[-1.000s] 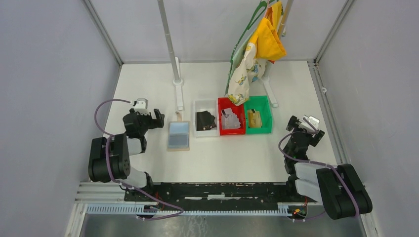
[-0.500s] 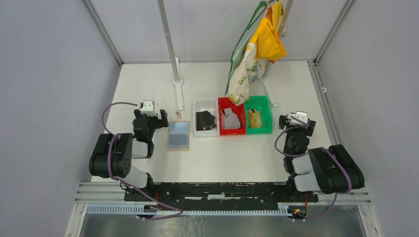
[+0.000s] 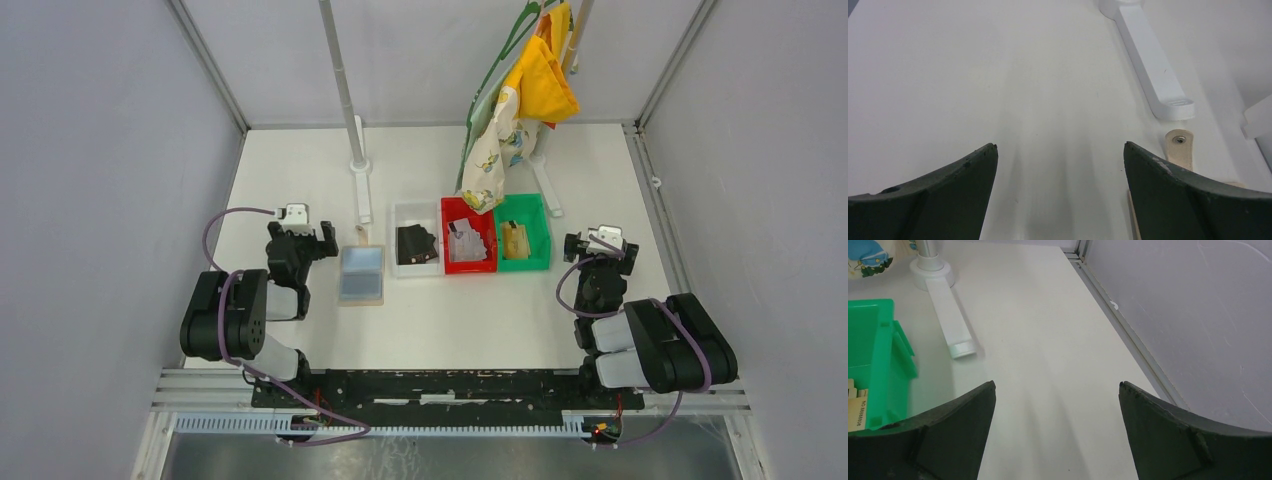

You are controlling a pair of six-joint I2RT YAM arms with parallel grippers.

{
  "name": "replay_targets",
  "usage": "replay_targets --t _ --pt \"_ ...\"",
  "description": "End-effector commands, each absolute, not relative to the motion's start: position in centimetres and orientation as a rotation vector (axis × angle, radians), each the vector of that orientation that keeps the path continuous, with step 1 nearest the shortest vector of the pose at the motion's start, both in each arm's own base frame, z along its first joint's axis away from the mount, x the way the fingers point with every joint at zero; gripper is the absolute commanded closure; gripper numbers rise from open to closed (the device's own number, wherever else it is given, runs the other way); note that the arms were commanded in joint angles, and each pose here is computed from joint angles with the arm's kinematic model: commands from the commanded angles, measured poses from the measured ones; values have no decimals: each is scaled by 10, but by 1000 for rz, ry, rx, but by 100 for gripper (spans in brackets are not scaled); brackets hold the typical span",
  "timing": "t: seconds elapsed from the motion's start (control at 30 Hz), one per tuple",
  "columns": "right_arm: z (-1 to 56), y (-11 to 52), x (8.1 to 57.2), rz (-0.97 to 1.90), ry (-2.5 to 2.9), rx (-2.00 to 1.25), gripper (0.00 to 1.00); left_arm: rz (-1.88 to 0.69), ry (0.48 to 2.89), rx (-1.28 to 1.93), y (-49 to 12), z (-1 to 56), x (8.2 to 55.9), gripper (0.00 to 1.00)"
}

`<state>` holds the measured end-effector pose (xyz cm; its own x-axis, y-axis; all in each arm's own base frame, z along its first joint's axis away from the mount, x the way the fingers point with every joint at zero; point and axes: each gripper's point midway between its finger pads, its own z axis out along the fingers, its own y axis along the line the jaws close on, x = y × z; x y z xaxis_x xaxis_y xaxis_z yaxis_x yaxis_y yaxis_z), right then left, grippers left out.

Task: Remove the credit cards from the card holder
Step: Reset both arms

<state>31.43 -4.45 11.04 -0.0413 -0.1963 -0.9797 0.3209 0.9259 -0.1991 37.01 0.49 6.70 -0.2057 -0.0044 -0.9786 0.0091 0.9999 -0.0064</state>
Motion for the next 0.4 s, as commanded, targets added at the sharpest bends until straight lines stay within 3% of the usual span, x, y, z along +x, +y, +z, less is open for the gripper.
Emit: replay_targets --t 0.0,0.37 --pt "85 -47 286 -426 1618 70 2 20 1697 7 10 88 379 0" --pt "86 -47 287 -425 1618 63 2 22 1697 7 11 87 379 0"
